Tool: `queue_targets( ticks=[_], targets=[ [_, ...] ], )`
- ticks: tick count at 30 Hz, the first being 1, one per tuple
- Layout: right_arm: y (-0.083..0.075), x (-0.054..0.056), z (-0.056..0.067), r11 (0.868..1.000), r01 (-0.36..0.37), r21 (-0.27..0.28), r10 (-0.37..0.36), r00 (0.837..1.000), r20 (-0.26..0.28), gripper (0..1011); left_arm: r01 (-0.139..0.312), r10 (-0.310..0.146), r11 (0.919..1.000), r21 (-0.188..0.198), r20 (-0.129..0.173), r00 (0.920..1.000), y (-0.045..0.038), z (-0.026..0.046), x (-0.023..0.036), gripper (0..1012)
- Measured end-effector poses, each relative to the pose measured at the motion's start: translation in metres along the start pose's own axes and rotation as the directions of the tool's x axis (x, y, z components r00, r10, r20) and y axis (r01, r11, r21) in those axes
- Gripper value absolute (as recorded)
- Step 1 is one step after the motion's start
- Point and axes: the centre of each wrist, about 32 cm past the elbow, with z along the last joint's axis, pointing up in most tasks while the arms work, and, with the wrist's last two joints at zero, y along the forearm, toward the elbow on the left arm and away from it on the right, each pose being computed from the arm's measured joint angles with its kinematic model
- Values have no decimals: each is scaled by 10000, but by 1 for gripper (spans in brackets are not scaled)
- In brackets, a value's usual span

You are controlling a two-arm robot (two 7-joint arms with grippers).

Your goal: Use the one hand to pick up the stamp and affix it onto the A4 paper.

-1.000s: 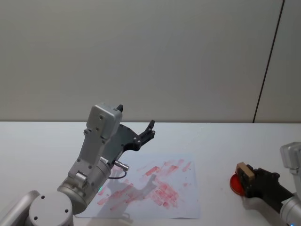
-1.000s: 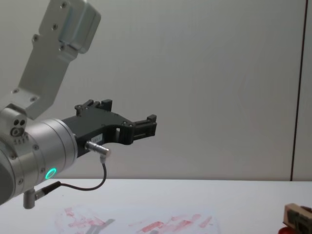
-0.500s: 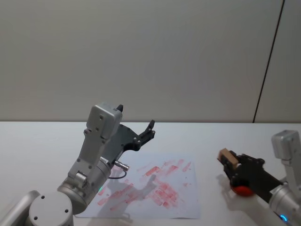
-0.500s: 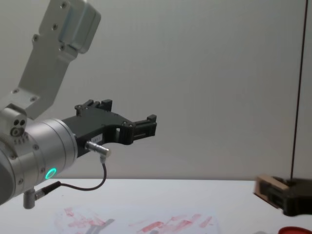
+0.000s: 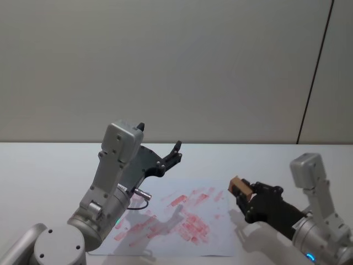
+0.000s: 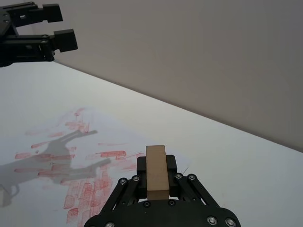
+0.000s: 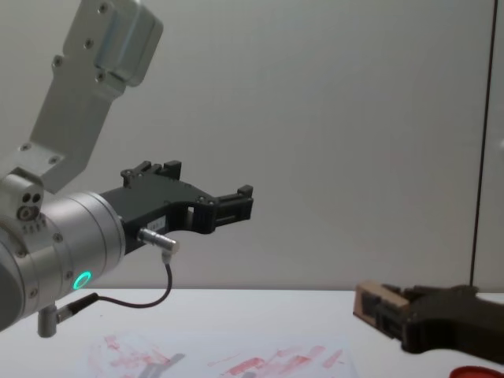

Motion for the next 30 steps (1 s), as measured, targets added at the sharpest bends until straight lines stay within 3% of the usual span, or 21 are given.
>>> queue_targets(
  ticks=[30],
  targets=[
    [172,-266,-339,9949,-732,-698,738,9973,59,220,0,0,10000,-1,0,10000,0,0,0,1002]
  ],
)
